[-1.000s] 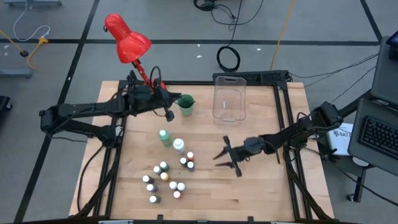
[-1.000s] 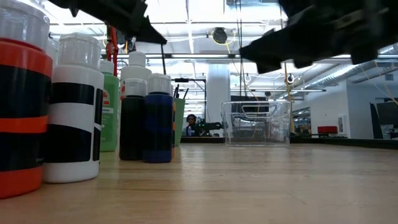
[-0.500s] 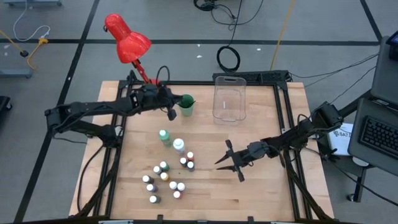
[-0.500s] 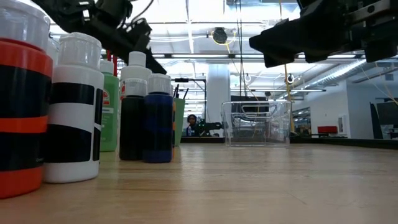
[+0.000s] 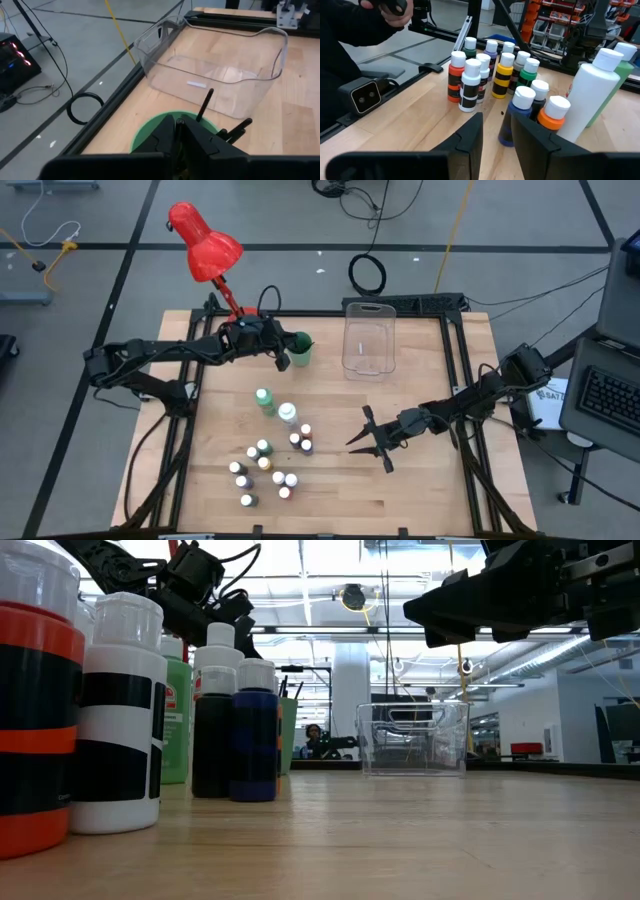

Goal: Pick & Place Paint Supplies
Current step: Put the silver paintbrush into the green cup, then put the blue paint bottle into the transparent bin

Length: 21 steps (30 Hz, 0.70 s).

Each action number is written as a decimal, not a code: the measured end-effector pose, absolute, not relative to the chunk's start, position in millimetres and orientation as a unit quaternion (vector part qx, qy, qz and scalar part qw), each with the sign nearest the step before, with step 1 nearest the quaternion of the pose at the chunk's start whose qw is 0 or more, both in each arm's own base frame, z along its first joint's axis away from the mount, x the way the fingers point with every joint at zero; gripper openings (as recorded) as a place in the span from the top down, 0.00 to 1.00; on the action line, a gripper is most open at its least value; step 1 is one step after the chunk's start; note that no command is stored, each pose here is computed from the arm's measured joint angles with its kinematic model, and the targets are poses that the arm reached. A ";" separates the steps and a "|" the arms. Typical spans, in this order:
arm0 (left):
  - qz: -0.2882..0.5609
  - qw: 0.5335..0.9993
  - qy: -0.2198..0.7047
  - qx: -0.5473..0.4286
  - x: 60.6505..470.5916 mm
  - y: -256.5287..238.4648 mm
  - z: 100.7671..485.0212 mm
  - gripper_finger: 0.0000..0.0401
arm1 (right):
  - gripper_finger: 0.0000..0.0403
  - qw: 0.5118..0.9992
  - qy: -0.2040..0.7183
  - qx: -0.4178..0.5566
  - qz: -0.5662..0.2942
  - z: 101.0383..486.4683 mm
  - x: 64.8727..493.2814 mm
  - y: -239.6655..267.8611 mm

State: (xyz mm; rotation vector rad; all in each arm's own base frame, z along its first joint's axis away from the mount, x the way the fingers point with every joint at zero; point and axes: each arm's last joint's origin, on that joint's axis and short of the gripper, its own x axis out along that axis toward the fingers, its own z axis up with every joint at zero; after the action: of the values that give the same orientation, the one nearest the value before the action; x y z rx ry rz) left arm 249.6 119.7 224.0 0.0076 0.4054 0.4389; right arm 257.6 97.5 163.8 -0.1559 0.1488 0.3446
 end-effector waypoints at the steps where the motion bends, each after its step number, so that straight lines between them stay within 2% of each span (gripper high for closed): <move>1: 0.216 0.955 0.202 0.003 249.4 119.6 223.6 0.93 | 0.77 0.979 0.074 -0.078 0.171 163.8 257.6 97.5; 7: 0.213 0.952 0.220 -0.001 248.2 118.8 220.4 0.85 | 0.77 0.976 0.090 -0.097 0.172 160.2 257.3 96.2; 13: 0.218 0.952 0.213 -0.022 247.0 118.2 222.1 0.72 | 0.77 0.976 0.089 -0.103 0.172 160.1 257.3 96.2; 21: 0.192 0.967 0.165 0.007 229.9 100.5 256.8 0.56 | 0.77 0.973 0.109 -0.101 0.174 156.4 256.4 96.0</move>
State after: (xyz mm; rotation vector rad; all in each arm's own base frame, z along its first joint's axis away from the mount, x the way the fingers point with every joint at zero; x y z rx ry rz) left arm 229.9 100.5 256.8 0.0138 0.3338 0.3892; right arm 256.4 96.0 156.4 -0.2047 0.2203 0.3519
